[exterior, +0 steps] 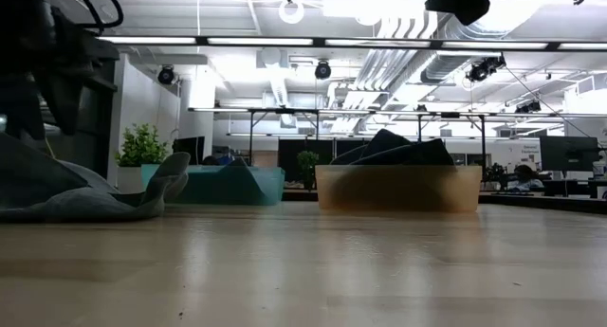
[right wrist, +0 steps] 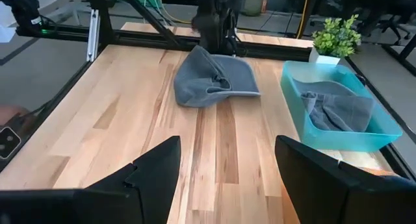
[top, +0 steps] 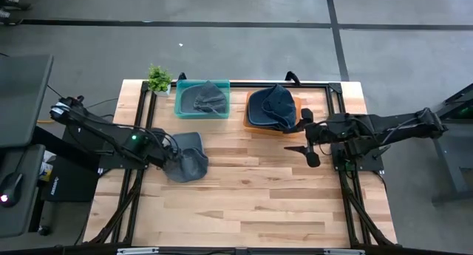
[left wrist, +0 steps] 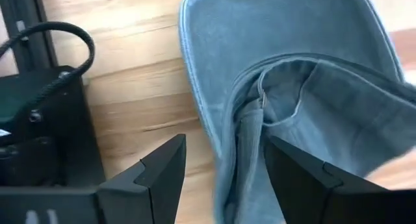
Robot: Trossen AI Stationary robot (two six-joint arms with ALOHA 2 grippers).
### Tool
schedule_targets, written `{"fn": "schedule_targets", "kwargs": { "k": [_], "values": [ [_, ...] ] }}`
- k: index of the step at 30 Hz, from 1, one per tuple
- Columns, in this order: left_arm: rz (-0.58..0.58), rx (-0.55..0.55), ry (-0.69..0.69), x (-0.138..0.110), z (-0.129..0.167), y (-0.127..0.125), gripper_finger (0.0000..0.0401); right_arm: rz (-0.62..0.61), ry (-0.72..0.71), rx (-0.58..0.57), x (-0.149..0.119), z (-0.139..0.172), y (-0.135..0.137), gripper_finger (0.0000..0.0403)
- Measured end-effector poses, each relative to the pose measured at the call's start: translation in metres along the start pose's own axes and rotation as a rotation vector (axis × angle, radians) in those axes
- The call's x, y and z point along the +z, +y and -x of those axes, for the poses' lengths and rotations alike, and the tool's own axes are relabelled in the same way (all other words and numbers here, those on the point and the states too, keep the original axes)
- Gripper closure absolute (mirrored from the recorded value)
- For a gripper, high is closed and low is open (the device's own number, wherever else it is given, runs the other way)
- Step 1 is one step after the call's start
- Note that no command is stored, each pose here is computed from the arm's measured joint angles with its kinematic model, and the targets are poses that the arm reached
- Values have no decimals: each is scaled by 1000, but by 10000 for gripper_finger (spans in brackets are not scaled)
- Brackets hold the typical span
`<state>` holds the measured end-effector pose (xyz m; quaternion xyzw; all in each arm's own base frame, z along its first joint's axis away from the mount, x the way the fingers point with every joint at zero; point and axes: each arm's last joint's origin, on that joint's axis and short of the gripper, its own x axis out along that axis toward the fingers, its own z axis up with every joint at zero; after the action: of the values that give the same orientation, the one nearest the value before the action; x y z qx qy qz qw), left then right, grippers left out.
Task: Pick & Place hat
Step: Put the gray cap into the green bin
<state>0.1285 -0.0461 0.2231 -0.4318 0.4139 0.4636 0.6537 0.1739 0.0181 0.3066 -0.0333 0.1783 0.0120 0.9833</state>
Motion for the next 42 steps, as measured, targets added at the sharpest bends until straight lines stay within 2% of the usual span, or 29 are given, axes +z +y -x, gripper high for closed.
{"fn": "schedule_targets", "kwargs": {
  "k": [7,14,16,20,25,31,42],
  "values": [
    [-57,-84,93,4,10,14,199,7,14,4,-1,-3,0,157],
    [-32,-147,102,9,17,22,199,9,17,4,-1,-4,1,157],
    [14,-143,102,9,17,22,199,9,17,4,-2,-4,1,157],
    [129,-116,158,11,12,15,199,13,17,4,-2,-4,1,157],
    [177,-32,204,15,1,5,199,24,17,4,-2,-4,1,157],
    [168,91,229,25,-20,-8,199,28,24,10,-2,-4,1,157],
    [189,120,225,57,-38,-10,199,38,48,35,-5,-4,1,157]
  ]
}}
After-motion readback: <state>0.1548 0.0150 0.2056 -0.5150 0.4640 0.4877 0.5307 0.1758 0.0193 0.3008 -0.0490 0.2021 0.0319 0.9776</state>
